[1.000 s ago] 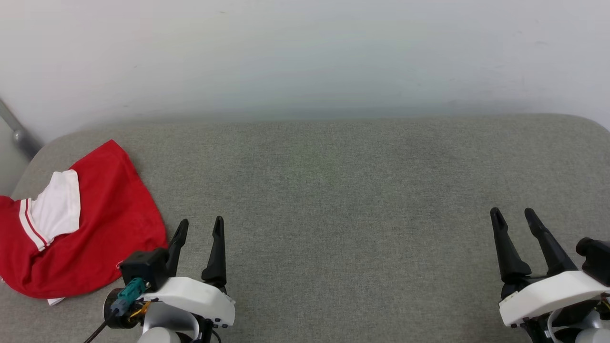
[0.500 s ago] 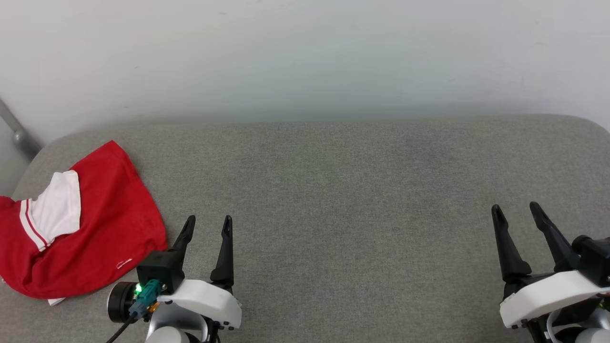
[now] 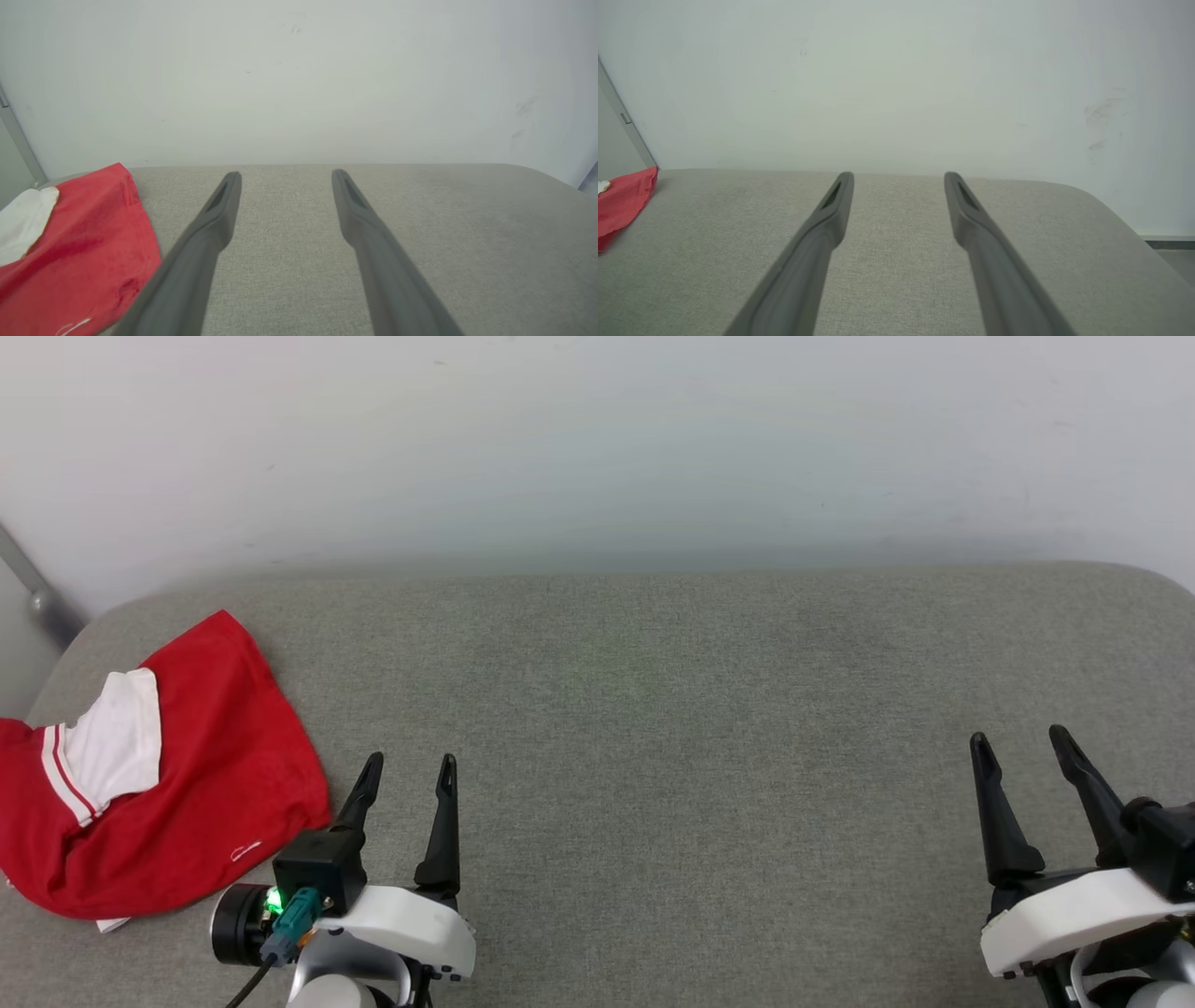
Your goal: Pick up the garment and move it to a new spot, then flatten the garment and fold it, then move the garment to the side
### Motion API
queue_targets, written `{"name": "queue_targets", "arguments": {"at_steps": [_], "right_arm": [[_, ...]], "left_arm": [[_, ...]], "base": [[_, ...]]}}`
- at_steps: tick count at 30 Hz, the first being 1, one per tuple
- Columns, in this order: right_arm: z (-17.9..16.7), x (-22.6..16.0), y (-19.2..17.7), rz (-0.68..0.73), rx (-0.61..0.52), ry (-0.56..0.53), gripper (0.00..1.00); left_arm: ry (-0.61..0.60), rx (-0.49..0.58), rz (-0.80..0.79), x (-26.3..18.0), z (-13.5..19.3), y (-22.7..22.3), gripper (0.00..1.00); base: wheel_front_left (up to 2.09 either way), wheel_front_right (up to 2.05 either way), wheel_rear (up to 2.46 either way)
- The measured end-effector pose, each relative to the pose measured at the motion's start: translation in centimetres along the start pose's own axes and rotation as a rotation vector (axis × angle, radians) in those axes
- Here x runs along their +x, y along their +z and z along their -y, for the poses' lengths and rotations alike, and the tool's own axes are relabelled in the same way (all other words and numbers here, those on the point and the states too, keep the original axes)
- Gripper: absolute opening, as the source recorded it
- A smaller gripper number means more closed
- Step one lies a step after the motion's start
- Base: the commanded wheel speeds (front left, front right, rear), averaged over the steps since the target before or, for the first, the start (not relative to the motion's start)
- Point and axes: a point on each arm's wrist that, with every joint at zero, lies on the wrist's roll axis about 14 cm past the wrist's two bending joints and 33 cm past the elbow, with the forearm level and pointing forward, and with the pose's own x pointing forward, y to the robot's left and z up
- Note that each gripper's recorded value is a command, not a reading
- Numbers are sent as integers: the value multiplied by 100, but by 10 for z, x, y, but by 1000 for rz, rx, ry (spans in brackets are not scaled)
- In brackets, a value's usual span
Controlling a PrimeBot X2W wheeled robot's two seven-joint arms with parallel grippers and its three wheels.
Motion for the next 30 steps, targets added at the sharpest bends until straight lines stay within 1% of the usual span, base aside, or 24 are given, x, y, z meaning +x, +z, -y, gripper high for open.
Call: {"name": "queue_targets", "arguments": {"at_steps": [19,30], "right_arm": [[-2,-2,3,5,-103,-7,100],[-2,-1,2,5,-73,-15,100]], "left_arm": [[-2,32,34,-1,1,3,100],[17,6,26,-2,-3,-1,100]], "base": [[0,0,0],[0,0,0]]}}
